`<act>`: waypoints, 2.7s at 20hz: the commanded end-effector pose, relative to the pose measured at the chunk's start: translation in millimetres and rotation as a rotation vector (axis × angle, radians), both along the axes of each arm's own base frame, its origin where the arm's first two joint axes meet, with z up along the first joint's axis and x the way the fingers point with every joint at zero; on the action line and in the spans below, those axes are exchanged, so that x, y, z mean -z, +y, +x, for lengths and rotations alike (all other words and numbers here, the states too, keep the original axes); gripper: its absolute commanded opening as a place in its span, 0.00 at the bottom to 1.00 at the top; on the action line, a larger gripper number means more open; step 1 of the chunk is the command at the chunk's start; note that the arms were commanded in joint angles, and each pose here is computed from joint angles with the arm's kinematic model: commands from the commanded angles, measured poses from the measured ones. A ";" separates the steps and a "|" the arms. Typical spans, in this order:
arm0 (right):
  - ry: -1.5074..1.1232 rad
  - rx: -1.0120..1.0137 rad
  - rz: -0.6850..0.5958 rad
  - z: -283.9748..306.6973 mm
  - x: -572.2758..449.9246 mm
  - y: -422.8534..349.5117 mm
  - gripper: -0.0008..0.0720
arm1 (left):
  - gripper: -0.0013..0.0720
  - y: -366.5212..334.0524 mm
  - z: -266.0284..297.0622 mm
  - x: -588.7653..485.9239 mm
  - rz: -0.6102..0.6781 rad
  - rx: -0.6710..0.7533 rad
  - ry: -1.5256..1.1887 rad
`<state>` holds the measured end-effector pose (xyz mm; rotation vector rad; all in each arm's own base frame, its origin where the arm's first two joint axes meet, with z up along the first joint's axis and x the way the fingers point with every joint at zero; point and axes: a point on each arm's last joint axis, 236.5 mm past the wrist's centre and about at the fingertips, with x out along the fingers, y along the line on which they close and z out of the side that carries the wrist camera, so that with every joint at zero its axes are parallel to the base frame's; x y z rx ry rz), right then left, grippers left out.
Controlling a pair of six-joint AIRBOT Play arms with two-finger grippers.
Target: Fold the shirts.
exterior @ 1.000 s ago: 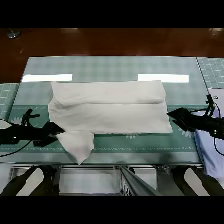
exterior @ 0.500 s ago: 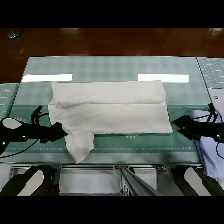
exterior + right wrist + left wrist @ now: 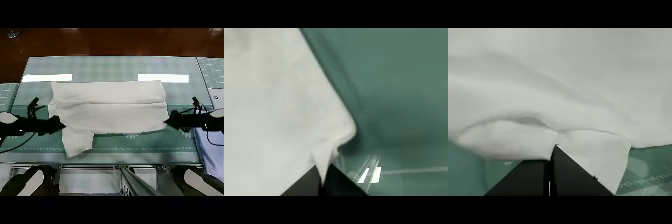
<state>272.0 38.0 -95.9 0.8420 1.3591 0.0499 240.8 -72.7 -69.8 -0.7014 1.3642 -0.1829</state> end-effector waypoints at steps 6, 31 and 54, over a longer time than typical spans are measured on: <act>-0.281 -0.034 -0.021 143.5 -87.5 -8.4 0.04 | 0.06 44.3 148.0 -65.7 0.074 -0.103 -0.253; 0.001 -0.152 0.130 185.0 5.5 34.3 0.83 | 0.97 9.7 256.1 -94.8 0.130 0.147 -0.212; -0.622 -0.241 -0.140 18.1 -271.2 53.2 0.04 | 0.06 -419.0 48.0 -11.4 -0.109 0.765 -0.161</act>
